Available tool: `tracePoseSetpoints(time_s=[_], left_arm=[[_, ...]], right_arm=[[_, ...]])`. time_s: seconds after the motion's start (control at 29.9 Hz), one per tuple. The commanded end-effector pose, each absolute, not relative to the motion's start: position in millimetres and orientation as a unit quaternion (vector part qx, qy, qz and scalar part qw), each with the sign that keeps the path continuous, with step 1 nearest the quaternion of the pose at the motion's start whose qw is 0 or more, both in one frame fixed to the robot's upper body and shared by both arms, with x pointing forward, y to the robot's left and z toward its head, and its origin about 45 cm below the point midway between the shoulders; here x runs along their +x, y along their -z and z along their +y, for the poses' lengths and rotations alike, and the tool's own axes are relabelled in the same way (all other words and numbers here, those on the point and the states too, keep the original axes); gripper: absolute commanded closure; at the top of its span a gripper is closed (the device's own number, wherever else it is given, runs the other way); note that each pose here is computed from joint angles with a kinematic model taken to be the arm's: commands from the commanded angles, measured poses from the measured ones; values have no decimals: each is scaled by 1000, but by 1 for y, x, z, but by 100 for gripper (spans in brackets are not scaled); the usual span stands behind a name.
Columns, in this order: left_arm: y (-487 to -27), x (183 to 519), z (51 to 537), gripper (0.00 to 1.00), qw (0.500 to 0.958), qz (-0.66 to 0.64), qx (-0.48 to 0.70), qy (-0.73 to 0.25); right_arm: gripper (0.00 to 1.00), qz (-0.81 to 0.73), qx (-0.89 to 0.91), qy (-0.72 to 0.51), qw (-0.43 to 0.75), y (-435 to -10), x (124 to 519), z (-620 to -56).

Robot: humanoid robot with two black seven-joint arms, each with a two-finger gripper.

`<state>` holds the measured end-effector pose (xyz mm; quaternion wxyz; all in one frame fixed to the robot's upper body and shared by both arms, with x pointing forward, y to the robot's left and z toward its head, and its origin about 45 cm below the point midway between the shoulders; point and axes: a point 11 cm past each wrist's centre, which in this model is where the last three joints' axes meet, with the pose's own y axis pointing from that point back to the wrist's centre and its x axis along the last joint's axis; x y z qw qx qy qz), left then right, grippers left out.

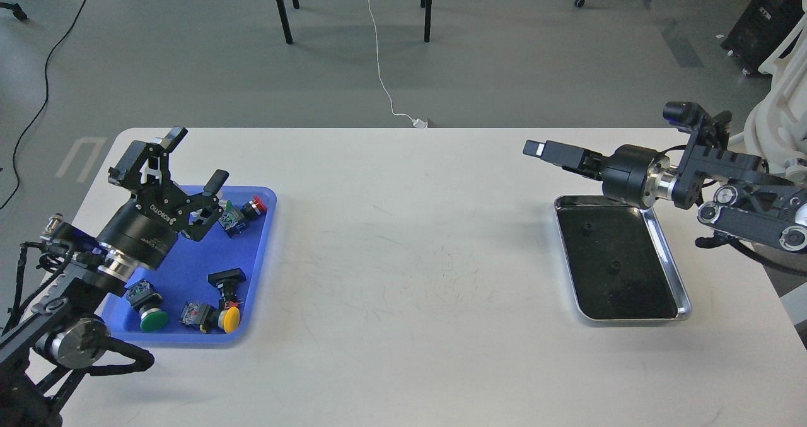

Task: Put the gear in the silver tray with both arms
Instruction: 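Lift the right gripper away from the silver tray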

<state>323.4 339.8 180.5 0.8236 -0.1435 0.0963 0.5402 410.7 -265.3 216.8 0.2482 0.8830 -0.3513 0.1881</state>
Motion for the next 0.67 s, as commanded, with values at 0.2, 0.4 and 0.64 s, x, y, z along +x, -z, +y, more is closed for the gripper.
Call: tracePoseSetpoints(time_s=[0.2, 0.4, 0.64], left_arm=[[-166, 329, 333, 2, 788, 81, -117, -599], [-164, 332, 330, 2, 788, 70, -104, -602], [-151, 334, 298, 2, 789, 105, -120, -594]], right_arm=[[4, -542, 831, 117, -44, -185, 407, -231], [1, -548, 821, 149, -60, -166, 394, -226], [1, -543, 823, 153, -62, -166, 392, -222]])
